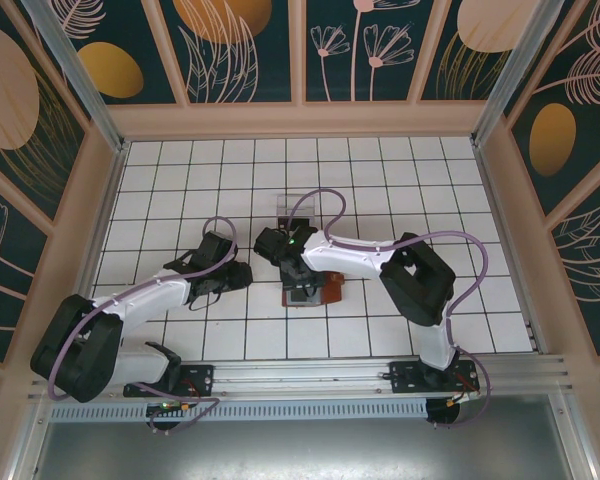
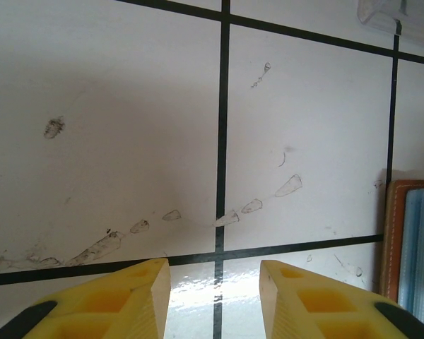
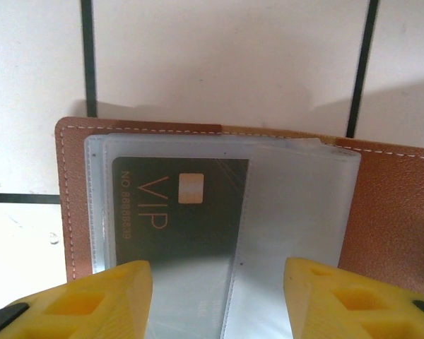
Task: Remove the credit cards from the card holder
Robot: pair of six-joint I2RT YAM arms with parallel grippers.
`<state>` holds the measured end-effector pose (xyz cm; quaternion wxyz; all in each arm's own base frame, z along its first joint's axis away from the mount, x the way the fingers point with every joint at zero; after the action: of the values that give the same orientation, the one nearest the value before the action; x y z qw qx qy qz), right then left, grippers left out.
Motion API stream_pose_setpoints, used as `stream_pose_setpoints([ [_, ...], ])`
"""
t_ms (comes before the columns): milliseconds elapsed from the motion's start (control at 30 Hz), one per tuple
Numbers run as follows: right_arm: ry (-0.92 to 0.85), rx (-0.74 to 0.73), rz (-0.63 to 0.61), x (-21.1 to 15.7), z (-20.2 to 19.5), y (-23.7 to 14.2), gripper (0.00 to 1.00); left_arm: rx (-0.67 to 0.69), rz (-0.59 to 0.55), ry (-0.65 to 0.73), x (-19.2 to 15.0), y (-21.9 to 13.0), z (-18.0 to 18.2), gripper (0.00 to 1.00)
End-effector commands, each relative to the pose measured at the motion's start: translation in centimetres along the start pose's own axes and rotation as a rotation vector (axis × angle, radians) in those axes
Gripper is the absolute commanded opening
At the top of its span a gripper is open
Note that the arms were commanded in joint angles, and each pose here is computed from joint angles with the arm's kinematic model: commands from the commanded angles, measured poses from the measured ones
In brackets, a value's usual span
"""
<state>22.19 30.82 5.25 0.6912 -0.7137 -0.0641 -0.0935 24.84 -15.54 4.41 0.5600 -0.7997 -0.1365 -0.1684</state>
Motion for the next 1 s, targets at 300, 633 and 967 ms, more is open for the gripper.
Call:
stream_pose_setpoints([
  [300, 0.007, -0.11, -0.087, 1.1, -2.4, -2.4, 0.57, -0.008, 0.002, 0.014, 0.5, -0.1, -0.3, 0.39],
  [633, 0.025, -0.154, -0.089, 0.8, -4.8, -2.1, 0.58, -0.016, 0.022, 0.016, 0.3, 0.2, -0.4, 0.4],
  [967, 0.072, -0.138, -0.077, 0.4, -7.2, -1.3, 0.55, -0.019, 0.026, 0.023, 0.6, 0.1, -0.7, 0.4],
])
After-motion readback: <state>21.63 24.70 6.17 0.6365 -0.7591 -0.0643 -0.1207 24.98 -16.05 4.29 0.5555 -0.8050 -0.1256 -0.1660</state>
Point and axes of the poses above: each hand's point on the last joint's axis, 136 mm out from that joint toward the fingers, its own y axis out along the fingers, its own z axis along the line the jaws close on, x = y × z, the point moved 1 cm from there along -y, back along the fingers, and after that the axes turned 10 degrees about y, right-handed, at the moved point
